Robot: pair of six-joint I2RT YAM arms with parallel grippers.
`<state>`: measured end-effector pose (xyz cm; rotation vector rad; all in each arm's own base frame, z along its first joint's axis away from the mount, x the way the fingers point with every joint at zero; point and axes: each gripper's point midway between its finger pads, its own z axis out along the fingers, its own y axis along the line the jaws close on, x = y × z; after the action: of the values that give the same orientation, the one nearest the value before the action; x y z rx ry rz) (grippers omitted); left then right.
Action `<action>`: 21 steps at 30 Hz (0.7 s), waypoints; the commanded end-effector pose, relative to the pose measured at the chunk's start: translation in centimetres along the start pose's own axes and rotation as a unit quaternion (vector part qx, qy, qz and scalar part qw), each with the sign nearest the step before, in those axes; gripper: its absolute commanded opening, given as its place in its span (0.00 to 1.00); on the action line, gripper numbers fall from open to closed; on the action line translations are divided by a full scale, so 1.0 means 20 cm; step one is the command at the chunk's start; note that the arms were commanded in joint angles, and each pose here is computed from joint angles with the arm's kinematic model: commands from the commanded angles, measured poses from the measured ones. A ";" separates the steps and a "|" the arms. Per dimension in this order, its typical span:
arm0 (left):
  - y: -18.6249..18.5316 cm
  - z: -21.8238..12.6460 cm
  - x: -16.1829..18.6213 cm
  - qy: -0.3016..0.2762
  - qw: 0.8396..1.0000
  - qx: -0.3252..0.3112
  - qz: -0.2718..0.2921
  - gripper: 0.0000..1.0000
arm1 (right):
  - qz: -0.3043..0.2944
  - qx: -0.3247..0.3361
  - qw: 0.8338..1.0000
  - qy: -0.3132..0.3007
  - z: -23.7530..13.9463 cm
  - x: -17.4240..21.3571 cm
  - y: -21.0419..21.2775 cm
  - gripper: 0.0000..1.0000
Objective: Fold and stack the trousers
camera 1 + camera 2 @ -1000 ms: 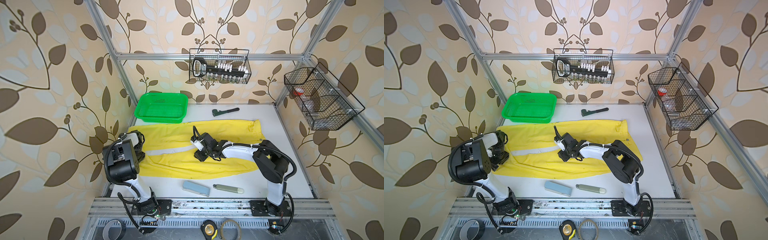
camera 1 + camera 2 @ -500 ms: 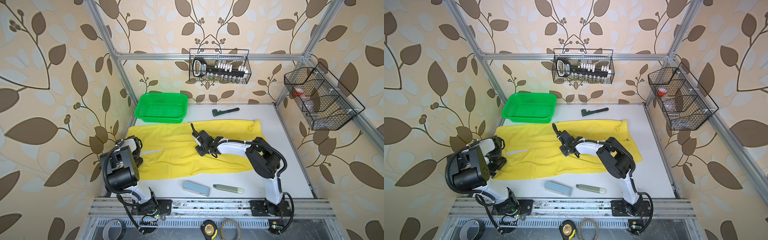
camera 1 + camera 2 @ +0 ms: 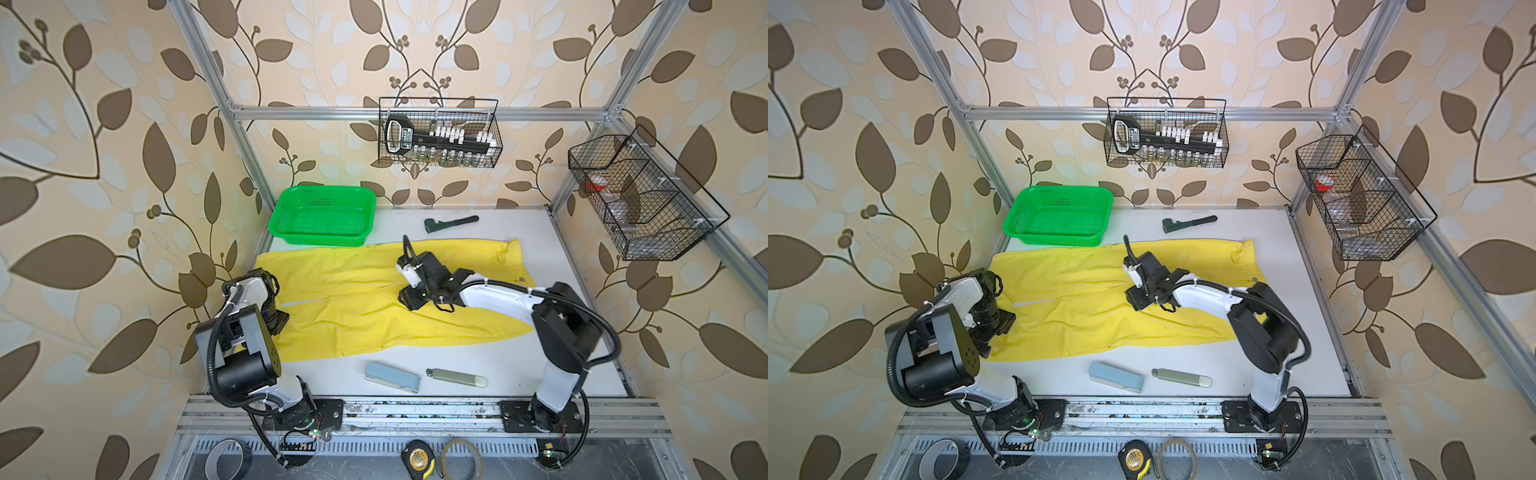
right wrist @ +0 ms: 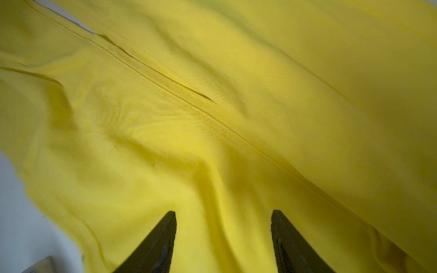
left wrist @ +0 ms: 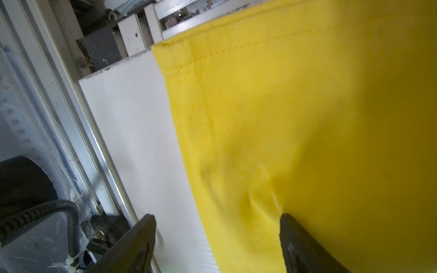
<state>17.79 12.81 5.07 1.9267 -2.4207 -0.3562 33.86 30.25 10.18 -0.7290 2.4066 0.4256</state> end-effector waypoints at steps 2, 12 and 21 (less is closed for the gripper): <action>0.00 -0.09 0.10 0.045 0.998 0.050 -0.018 0.86 | 0.138 0.026 0.990 0.005 -0.24 0.14 -0.26 0.65; 0.13 0.08 0.28 0.109 0.988 0.026 -0.109 0.89 | 0.423 0.191 0.885 0.020 -0.72 0.79 -0.92 0.85; 0.09 0.17 0.29 0.132 0.980 0.045 -0.143 0.89 | 0.583 0.244 0.775 0.028 -0.77 1.20 -1.05 0.81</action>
<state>13.58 8.19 1.86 2.1631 -2.0720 -0.0341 24.32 -2.98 5.97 0.9106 2.5869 0.1550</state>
